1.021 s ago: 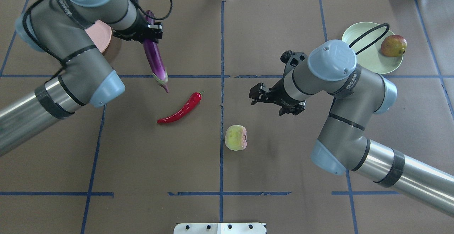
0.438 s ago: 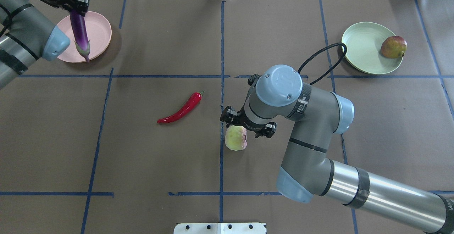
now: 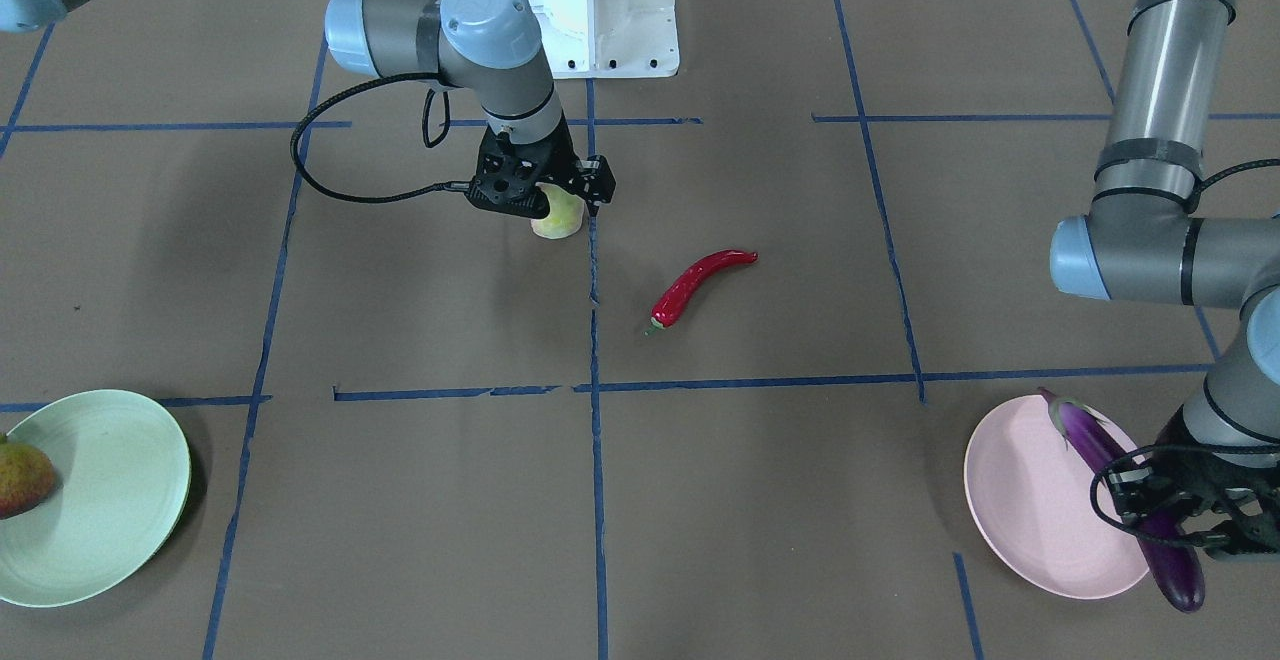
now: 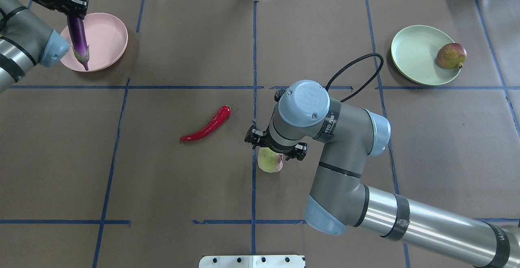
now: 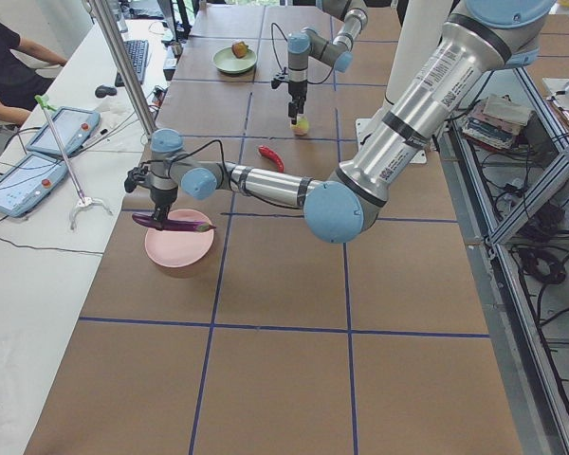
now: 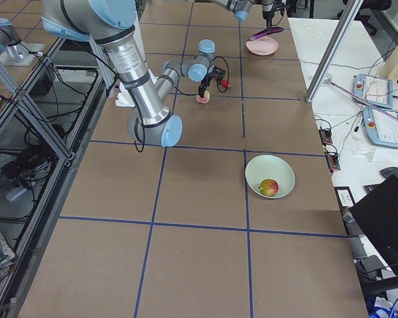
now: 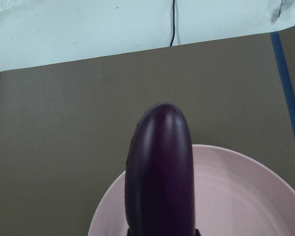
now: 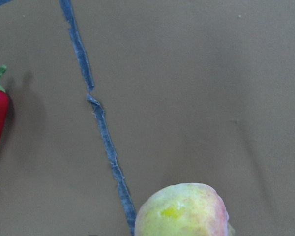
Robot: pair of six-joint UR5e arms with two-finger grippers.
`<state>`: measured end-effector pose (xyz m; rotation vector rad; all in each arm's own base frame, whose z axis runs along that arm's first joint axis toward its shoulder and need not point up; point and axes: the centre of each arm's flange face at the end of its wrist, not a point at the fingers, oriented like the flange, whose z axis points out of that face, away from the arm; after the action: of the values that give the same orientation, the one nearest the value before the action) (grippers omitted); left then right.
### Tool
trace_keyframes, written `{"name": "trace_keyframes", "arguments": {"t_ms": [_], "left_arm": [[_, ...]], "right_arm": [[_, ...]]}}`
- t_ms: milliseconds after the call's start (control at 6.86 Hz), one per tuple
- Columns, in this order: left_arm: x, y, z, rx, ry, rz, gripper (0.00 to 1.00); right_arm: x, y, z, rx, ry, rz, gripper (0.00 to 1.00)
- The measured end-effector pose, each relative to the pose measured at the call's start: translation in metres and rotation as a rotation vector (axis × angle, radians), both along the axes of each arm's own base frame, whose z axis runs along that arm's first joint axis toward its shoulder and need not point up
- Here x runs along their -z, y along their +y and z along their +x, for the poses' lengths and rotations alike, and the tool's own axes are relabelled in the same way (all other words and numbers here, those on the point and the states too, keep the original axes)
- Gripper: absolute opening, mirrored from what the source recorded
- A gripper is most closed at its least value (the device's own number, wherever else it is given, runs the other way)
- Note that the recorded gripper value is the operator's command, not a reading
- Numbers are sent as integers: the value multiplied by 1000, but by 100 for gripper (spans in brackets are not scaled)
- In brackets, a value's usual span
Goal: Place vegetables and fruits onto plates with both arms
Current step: 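Lower eggplant onto pink plate with left gripper while right grasps peach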
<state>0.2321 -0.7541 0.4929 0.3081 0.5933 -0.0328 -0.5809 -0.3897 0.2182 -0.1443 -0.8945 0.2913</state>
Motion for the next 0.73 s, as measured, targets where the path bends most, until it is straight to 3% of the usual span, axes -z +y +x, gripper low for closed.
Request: {"name": "trace_keyframes", "arguments": {"t_ms": [292, 438, 583, 729], "left_arm": [[0, -2, 2, -10, 1, 20, 100], [2, -2, 3, -9, 9, 30, 100], [8, -2, 4, -7, 21, 33, 100], [20, 0, 8, 7, 61, 14, 100]], "right_arm": [[-2, 1, -5, 1, 8, 1, 100], [-3, 1, -9, 1, 15, 2, 71], [-5, 2, -15, 3, 23, 0, 10], [-6, 3, -18, 7, 27, -1, 0]]}}
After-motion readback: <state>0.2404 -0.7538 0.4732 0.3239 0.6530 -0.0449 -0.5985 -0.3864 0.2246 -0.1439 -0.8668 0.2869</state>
